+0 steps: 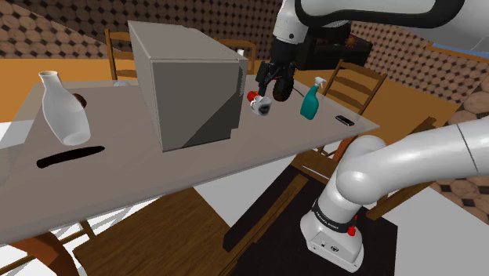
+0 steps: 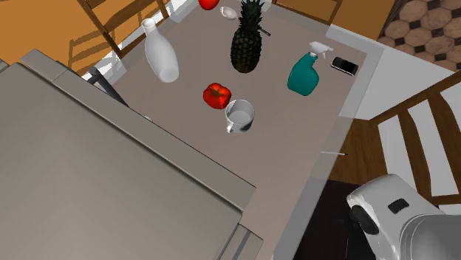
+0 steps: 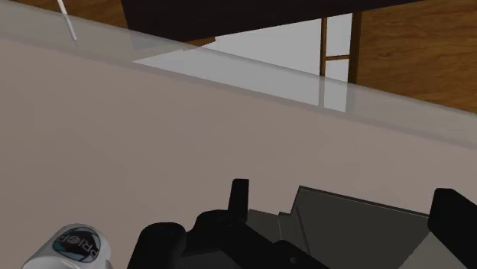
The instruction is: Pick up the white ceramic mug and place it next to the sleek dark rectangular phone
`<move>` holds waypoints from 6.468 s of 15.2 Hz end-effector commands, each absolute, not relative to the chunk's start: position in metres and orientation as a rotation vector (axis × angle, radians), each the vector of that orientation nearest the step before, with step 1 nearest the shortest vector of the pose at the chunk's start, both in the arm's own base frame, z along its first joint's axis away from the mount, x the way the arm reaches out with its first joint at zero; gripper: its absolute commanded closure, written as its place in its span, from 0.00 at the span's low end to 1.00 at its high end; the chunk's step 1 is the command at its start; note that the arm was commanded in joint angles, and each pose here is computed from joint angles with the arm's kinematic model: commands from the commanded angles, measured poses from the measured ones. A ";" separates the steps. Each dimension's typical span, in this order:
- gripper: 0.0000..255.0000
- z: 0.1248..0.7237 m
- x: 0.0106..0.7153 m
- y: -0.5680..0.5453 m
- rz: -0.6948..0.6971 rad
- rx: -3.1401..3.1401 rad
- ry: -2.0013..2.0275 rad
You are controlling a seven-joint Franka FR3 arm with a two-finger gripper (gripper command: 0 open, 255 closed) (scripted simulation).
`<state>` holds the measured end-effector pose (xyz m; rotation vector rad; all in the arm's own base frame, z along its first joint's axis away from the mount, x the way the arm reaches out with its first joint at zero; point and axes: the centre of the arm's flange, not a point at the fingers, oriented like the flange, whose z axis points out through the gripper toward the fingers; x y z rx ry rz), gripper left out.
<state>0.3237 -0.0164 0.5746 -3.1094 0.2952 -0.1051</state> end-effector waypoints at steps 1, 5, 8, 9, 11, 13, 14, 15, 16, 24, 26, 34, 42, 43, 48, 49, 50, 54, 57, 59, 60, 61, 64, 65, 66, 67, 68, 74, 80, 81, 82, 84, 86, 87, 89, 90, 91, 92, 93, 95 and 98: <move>0.00 0.575 0.324 -0.016 -0.105 -3.109 0.295; 0.00 0.555 0.346 -0.061 -0.103 -3.106 0.299; 0.00 0.541 0.363 -0.094 -0.102 -3.104 0.302; 0.00 0.536 0.369 -0.105 -0.101 -3.104 0.303; 0.00 0.526 0.380 -0.127 -0.100 -3.102 0.305; 0.00 0.517 0.391 -0.149 -0.099 -3.101 0.307; 0.00 0.512 0.396 -0.160 -0.099 -3.100 0.308; 0.00 0.507 0.402 -0.171 -0.098 -3.099 0.309; 0.00 0.502 0.407 -0.182 -0.098 -3.099 0.310; 0.00 0.463 0.451 -0.271 -0.094 -3.093 0.318; 0.00 0.453 0.462 -0.293 -0.093 -3.091 0.320; 0.00 0.412 0.505 -0.381 -0.089 -3.086 0.329; 0.00 0.373 0.532 -0.433 -0.087 -3.082 0.333; 0.00 0.367 0.532 -0.433 -0.087 -3.082 0.333; 0.00 0.348 0.533 -0.432 -0.087 -3.082 0.333; 0.00 0.348 0.533 -0.432 -0.087 -3.082 0.333; 0.00 0.348 0.533 -0.432 -0.087 -3.082 0.333; 0.00 0.348 0.533 -0.432 -0.087 -3.082 0.333; 1.00 0.348 0.533 -0.432 -0.087 -3.082 0.333; 1.00 0.348 0.533 -0.432 -0.087 -3.082 0.333; 1.00 0.348 0.533 -0.432 -0.087 -3.082 0.333; 1.00 0.348 0.533 -0.432 -0.087 -3.082 0.333; 1.00 0.348 0.533 -0.432 -0.087 -3.082 0.333; 1.00 0.354 0.533 -0.432 -0.087 -3.082 0.333; 1.00 0.359 0.533 -0.432 -0.087 -3.082 0.333; 1.00 0.364 0.533 -0.432 -0.087 -3.082 0.333; 1.00 0.370 0.533 -0.432 -0.087 -3.082 0.333; 1.00 0.401 0.533 -0.432 -0.087 -3.082 0.333; 1.00 0.433 0.533 -0.432 -0.087 -3.082 0.333; 1.00 0.438 0.533 -0.432 -0.087 -3.082 0.333; 1.00 0.443 0.533 -0.432 -0.087 -3.082 0.333; 1.00 0.454 0.533 -0.432 -0.087 -3.082 0.333; 1.00 0.465 0.533 -0.432 -0.087 -3.082 0.333; 1.00 0.470 0.533 -0.432 -0.087 -3.082 0.333; 1.00 0.480 0.533 -0.432 -0.087 -3.082 0.333; 1.00 0.486 0.533 -0.432 -0.087 -3.082 0.333; 1.00 0.491 0.533 -0.432 -0.087 -3.082 0.333; 1.00 0.496 0.533 -0.432 -0.087 -3.082 0.333; 1.00 0.499 0.533 -0.432 -0.087 -3.082 0.333; 1.00 0.499 0.508 -0.440 -0.087 -3.082 0.333; 1.00 0.500 0.470 -0.452 -0.087 -3.082 0.333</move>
